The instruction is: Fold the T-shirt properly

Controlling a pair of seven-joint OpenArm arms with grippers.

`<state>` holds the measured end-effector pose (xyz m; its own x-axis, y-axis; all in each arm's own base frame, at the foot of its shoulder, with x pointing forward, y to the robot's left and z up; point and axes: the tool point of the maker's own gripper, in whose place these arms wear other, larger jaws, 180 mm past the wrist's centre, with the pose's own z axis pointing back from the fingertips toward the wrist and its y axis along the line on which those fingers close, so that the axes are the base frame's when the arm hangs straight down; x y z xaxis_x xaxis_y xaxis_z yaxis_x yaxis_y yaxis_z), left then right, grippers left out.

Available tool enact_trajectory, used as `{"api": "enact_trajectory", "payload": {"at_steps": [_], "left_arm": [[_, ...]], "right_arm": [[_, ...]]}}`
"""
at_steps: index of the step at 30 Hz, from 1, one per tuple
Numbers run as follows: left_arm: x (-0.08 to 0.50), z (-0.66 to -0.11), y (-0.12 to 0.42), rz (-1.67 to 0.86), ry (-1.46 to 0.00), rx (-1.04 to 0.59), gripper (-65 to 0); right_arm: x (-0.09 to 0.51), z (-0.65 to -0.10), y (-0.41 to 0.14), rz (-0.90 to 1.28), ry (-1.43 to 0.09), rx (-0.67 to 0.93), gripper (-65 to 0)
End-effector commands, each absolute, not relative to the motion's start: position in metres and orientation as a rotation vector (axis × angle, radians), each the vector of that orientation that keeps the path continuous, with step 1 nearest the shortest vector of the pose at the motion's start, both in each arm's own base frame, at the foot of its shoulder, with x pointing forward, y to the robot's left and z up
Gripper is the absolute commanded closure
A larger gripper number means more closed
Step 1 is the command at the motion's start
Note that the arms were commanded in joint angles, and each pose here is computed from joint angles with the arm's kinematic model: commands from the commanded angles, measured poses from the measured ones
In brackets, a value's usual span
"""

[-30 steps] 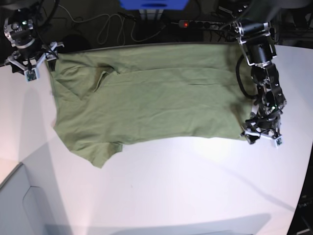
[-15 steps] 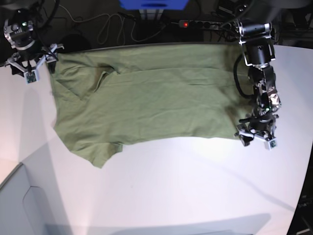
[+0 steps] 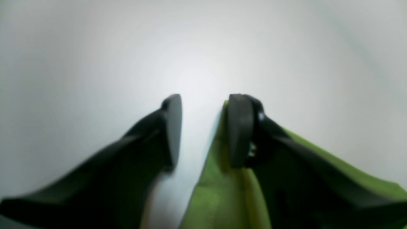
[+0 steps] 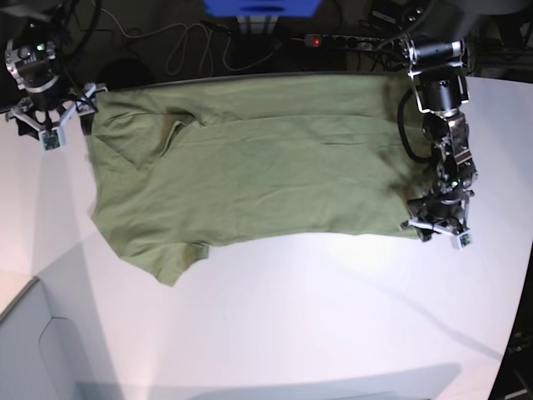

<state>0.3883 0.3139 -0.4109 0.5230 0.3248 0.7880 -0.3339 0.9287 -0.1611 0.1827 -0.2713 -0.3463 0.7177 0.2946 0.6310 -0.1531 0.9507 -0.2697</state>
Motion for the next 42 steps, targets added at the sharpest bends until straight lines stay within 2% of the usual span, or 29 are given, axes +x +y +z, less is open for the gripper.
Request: {"api": "enact_trajectory", "payload": {"at_steps": [1, 10, 39, 42], "left_arm": [[0.393, -0.404, 0.317, 0.394, -0.949, 0.009, -20.1], [0.394, -0.402, 0.316, 0.391, -0.954, 0.008, -28.0], [0.393, -0.412, 0.295, 0.334, -0.927, -0.011, -27.5], [0.392, -0.413, 0.295, 0.335, -0.924, -0.011, -21.4]], "right_arm": [[0.189, -0.337, -0.270, 0.279, -0.766, -0.204, -44.4], [0.197, -0.332, -0.270, 0.278, -0.791, -0.209, -44.4], [0.199, -0.331, -0.270, 0.278, -0.795, -0.208, -44.4], [0.199, -0.331, -0.270, 0.278, -0.795, -0.208, -44.4]]}}
